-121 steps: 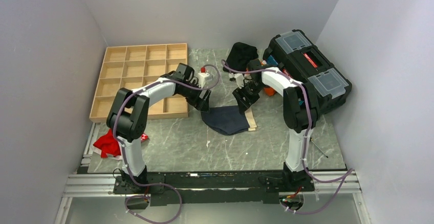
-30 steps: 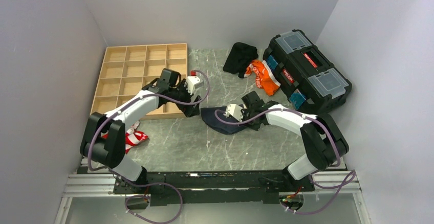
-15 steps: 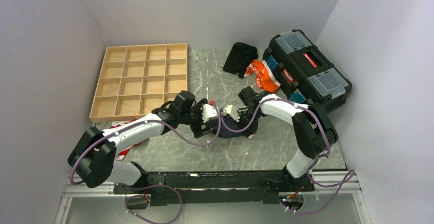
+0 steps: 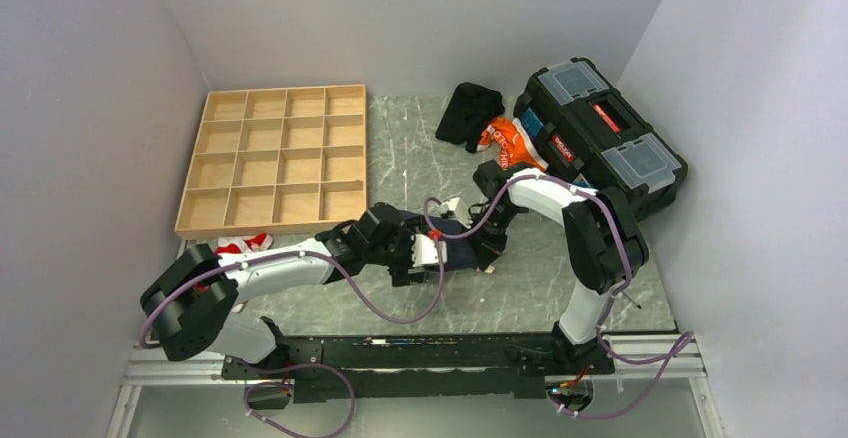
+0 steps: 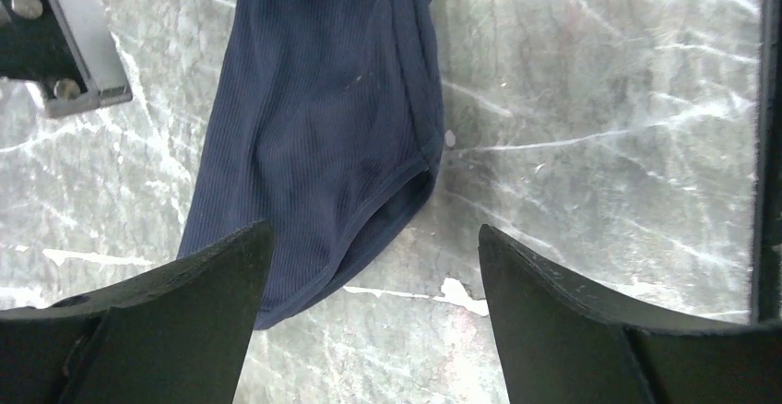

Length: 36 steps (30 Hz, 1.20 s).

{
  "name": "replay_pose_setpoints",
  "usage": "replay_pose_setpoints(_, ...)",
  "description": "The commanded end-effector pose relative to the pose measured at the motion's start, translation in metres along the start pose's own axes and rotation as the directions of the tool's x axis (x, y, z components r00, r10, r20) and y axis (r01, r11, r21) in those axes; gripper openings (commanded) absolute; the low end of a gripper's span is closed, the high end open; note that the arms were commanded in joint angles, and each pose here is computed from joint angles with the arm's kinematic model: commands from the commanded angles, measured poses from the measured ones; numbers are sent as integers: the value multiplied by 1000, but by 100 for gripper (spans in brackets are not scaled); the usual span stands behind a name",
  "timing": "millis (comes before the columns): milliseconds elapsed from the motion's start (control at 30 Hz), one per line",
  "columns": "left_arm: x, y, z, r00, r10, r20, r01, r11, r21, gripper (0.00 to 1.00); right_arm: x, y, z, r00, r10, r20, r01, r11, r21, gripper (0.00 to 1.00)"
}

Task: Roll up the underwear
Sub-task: Fold the underwear at the center of the board.

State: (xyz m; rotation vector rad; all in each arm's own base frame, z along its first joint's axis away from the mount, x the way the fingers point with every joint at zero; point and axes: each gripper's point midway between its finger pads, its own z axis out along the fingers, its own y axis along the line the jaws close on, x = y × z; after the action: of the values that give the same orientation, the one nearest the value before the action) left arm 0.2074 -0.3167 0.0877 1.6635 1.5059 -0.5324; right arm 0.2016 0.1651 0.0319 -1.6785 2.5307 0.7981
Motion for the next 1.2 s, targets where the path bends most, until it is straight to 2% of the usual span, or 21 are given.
replay_pose_setpoints(0,7,21,-9,1000,24,4,-24,991,-130,89,-7,6,-5,1000,2,26,-1,999,-41,0)
replay_pose_setpoints(100,20,38,-21,1000,-24,10,25,975,-219,90,-4,3,-2,1000,7,17,-6,1000,-31,0)
replay_pose_setpoints(267,22,57,-38,997,-66,38,75,954,-289,92,-2,1,1,1000,16,14,-15,999,-35,0)
replay_pose_setpoints(433,15,35,-33,997,-60,56,68,984,-162,92,-7,2,-5,999,22,27,-21,998,-51,0)
replay_pose_setpoints(600,3,10,-16,999,39,14,-38,998,-51,90,-13,6,-15,998,39,43,-34,994,-102,0)
replay_pose_setpoints(833,-16,12,8,995,96,16,-95,995,-35,90,-19,14,-29,997,63,52,-53,983,-176,0)
replay_pose_setpoints(1033,-19,-5,28,994,106,12,-106,994,19,91,-16,13,-27,997,69,33,-62,981,-182,0)
replay_pose_setpoints(1167,-13,-7,42,994,111,-14,-111,994,-6,91,-15,13,-27,997,74,27,-68,979,-191,0)
